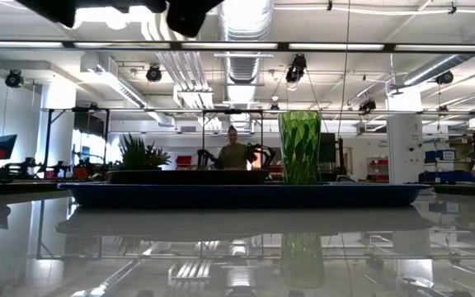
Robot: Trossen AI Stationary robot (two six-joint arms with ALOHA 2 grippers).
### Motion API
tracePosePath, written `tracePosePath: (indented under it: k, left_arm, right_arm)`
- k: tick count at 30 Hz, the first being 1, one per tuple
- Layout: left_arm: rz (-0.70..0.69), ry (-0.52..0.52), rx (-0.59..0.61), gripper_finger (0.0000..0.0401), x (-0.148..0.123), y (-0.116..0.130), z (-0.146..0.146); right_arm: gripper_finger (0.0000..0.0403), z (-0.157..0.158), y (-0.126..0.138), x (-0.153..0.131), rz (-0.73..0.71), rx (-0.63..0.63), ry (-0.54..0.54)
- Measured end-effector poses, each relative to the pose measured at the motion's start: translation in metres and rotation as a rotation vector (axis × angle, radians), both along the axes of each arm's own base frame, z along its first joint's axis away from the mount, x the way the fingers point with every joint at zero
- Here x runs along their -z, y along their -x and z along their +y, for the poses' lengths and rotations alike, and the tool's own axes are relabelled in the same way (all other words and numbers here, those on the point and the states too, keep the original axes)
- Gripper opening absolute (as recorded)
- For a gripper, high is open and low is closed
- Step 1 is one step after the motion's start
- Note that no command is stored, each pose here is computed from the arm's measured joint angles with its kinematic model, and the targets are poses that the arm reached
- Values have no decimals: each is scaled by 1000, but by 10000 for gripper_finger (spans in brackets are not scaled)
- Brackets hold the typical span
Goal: Pick and place plate/cup/fork/spoon on tray
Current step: Put the orange spoon on the blue tray between the black plate and the orange fork
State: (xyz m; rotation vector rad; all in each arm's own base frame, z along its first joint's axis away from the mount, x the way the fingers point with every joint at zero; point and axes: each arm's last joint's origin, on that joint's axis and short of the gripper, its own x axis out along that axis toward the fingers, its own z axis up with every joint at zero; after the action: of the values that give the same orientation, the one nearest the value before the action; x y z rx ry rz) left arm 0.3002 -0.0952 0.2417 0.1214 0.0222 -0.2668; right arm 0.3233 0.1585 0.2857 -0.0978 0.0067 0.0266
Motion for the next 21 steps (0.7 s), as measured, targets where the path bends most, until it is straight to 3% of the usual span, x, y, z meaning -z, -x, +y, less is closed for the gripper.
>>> tracePosePath:
  k: [3, 6, 10, 16, 21]
  left_arm:
    - [30, -77, -46, 226, -13, 16, 7]
    - [65, -164, -115, 241, -28, 37, 16]
    - [36, -260, -254, 244, -53, 65, 29]
    - [-39, -264, -388, 244, -72, 102, 45]
    - [-79, -240, -398, 244, -69, 125, 52]
  right_arm:
    - [27, -7, 7, -21, 49, 12, -63]
    - [27, -20, 13, -47, 154, 66, -198]
    - [27, -51, 15, -70, 377, 258, -437]
    - [27, -92, 18, -68, 669, 589, -823]
    - [27, -110, 13, -38, 868, 799, -1060]
